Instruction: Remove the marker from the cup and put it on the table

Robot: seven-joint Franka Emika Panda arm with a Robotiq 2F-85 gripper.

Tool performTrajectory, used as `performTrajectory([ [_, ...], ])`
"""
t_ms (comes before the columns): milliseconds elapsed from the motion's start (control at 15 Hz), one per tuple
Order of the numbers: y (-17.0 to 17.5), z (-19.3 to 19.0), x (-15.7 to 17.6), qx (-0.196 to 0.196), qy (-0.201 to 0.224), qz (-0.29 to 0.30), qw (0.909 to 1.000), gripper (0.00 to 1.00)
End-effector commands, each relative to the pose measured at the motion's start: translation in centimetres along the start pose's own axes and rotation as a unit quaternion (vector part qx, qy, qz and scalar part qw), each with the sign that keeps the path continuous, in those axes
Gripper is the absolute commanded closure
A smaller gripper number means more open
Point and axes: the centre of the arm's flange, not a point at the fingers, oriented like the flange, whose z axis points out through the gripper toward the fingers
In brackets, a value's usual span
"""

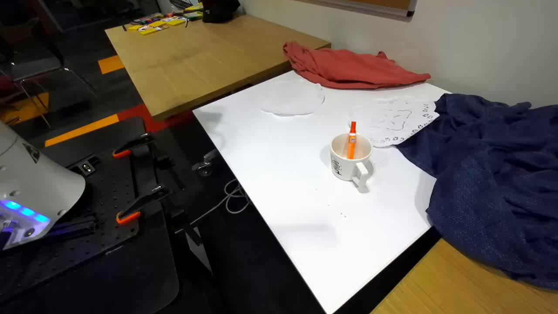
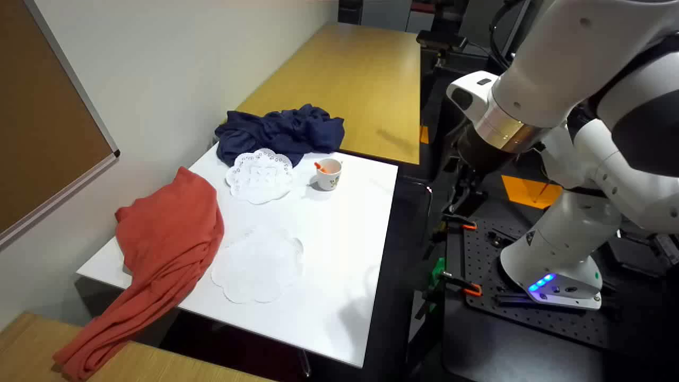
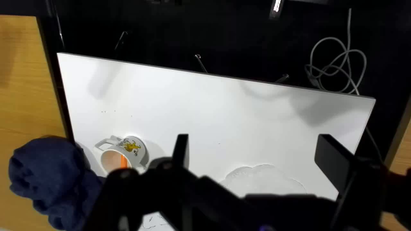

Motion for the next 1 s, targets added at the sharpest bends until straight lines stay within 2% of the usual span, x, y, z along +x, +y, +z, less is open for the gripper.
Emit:
performTrajectory([
  [0, 0.0, 0.2, -0.1, -0.001, -0.002, 0.000, 1.0000, 0.00],
  [333, 0.0, 0.5, -0.1, -0.001, -0.007, -0.001, 1.0000, 0.00],
  [467, 0.4, 0.3, 0.2, -0.006, 0.012, -0.001, 0.9999, 0.00],
  [933, 6.5, -0.5, 5.1, -0.022, 0.057, -0.007, 0.9981, 0.00],
])
